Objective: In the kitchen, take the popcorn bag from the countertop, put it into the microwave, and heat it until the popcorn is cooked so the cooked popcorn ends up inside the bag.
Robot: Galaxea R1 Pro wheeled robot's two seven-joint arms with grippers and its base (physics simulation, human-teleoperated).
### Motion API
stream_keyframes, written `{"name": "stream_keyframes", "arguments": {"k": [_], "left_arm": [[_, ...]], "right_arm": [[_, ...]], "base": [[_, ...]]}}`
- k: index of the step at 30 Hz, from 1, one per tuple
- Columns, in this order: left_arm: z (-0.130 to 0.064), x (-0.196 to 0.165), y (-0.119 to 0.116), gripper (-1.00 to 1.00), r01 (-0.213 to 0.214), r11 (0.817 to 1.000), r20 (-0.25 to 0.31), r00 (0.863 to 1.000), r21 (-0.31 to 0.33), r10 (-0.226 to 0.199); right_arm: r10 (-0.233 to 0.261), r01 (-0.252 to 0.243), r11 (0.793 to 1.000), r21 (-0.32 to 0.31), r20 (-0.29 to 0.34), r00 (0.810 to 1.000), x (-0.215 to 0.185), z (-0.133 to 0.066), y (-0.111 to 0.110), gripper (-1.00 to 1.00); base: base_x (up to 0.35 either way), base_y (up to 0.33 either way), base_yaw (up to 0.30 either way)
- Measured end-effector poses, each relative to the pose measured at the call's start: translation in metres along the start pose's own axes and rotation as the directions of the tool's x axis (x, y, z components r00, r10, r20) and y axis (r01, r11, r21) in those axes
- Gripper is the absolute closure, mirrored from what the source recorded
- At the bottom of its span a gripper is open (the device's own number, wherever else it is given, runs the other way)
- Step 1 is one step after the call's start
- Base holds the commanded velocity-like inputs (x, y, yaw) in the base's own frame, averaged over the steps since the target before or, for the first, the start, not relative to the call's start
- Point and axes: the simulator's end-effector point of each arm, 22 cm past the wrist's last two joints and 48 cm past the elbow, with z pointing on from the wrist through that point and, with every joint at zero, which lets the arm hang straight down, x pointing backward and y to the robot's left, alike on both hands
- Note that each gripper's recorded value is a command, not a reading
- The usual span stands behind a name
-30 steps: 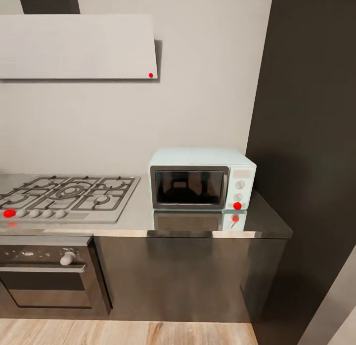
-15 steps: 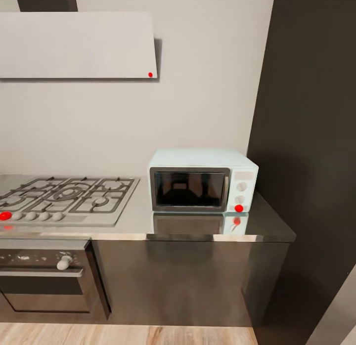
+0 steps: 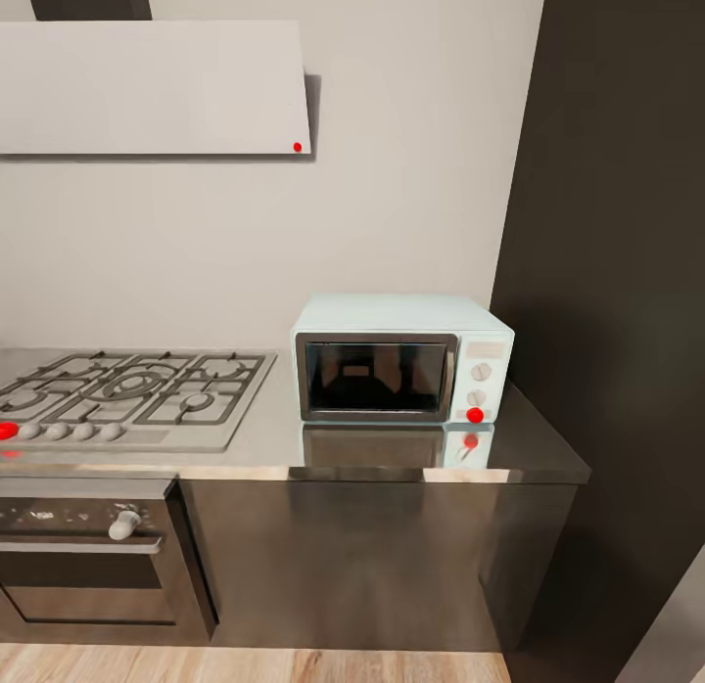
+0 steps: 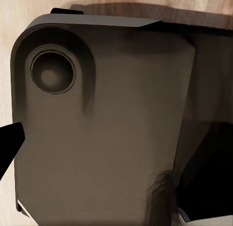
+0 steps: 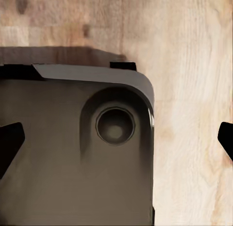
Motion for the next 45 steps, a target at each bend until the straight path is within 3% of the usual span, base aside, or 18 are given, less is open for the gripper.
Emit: {"name": "stream_keyframes", "arguments": {"k": [3, 5, 6, 12, 15, 17, 18, 19, 25, 29, 36, 37, 39, 40, 41, 45], "left_arm": [[0.0, 0.0, 0.0, -1.0, 0.0, 1.0, 0.0, 1.0, 0.0, 0.0], [0.0, 0.0, -0.001, -1.0, 0.0, 1.0, 0.0, 1.0, 0.001, 0.0], [0.0, 0.0, -0.001, -1.0, 0.0, 1.0, 0.0, 1.0, 0.001, 0.0], [0.0, 0.0, -0.001, -1.0, 0.0, 1.0, 0.0, 1.0, 0.001, 0.0], [0.0, 0.0, 0.0, -1.0, 0.0, 1.0, 0.0, 1.0, 0.0, 0.0], [0.0, 0.0, 0.0, -1.0, 0.0, 1.0, 0.0, 1.0, 0.0, 0.0], [0.0, 0.0, 0.0, -1.0, 0.0, 1.0, 0.0, 1.0, 0.0, 0.0], [0.0, 0.0, 0.0, -1.0, 0.0, 1.0, 0.0, 1.0, 0.0, 0.0], [0.0, 0.0, -0.001, -1.0, 0.0, 1.0, 0.0, 1.0, 0.001, 0.0], [0.0, 0.0, -0.001, -1.0, -0.002, 1.0, 0.0, 1.0, 0.002, 0.002], [0.0, 0.0, 0.001, -1.0, -0.001, 1.0, 0.0, 1.0, -0.001, 0.001], [0.0, 0.0, 0.001, -1.0, -0.001, 1.0, 0.0, 1.0, -0.001, 0.001], [0.0, 0.0, 0.001, -1.0, -0.001, 1.0, 0.0, 1.0, -0.002, 0.001], [0.0, 0.0, 0.001, -1.0, 0.0, 1.0, 0.001, 1.0, -0.002, 0.0], [0.0, 0.0, 0.001, -1.0, -0.001, 1.0, 0.001, 1.0, -0.001, 0.001], [0.0, -0.001, 0.001, -1.0, -0.001, 1.0, 0.001, 1.0, -0.001, 0.001]], "right_arm": [[-0.01, 0.009, 1.0, 0.008, 0.144, 0.99, -0.08, 0.001, -0.003, -1.0], [-0.009, 0.004, 1.0, 0.019, 0.28, 0.96, -0.158, -0.012, -0.007, -1.0], [-0.01, 0.004, 1.0, 0.02, 0.31, 0.951, -0.178, -0.017, -0.007, -1.0], [-0.01, 0.003, 1.0, 0.028, 0.259, 0.966, -0.239, -0.047, -0.009, -1.0], [-0.01, -0.001, 0.999, 0.035, 0.317, 0.948, -0.291, -0.082, -0.012, -1.0], [-0.013, -0.005, 0.999, 0.041, 0.413, 0.911, -0.347, -0.133, -0.015, -1.0], [-0.013, -0.007, 0.999, 0.042, 0.434, 0.901, -0.359, -0.147, -0.015, -1.0], [-0.009, -0.011, 0.999, 0.04, 0.468, 0.884, -0.379, -0.176, -0.015, -1.0], [-0.005, -0.019, 0.999, 0.04, 0.531, 0.847, -0.405, -0.215, -0.016, -1.0], [-0.001, -0.026, 0.999, 0.045, 0.518, 0.855, -0.416, -0.232, -0.019, -1.0], [0.009, -0.038, 0.998, 0.04, 0.547, 0.837, -0.49, -0.284, -0.02, -1.0], [0.01, -0.039, 0.998, 0.039, 0.563, 0.827, -0.504, -0.295, -0.02, -1.0], [0.011, -0.043, 0.998, 0.036, 0.625, 0.781, -0.549, -0.337, -0.02, -1.0], [0.011, -0.044, 0.998, 0.036, 0.634, 0.773, -0.554, -0.342, -0.021, -1.0], [0.011, -0.047, 0.998, 0.034, 0.681, 0.732, -0.581, -0.371, -0.021, -1.0], [0.012, -0.052, 0.998, 0.028, 0.759, 0.651, -0.624, -0.426, -0.022, -1.0]], "base": [[0.0, 0.0, 0.0], [0.0, 0.0, 0.0], [0.0, 0.0, 0.0], [0.0, 0.0, 0.0], [0.0, 0.0, 0.0], [0.0, 0.0, 0.0], [0.0, 0.0, 0.0], [0.0, 0.0, 0.0], [0.0, 0.0, 0.0], [0.0, 0.0, 0.0], [0.0, 0.0, 0.0], [0.0, 0.0, 0.0], [0.0, 0.0, 0.0], [0.0, 0.0, 0.0], [0.0, 0.0, 0.0], [0.0, 0.0, 0.0]]}}
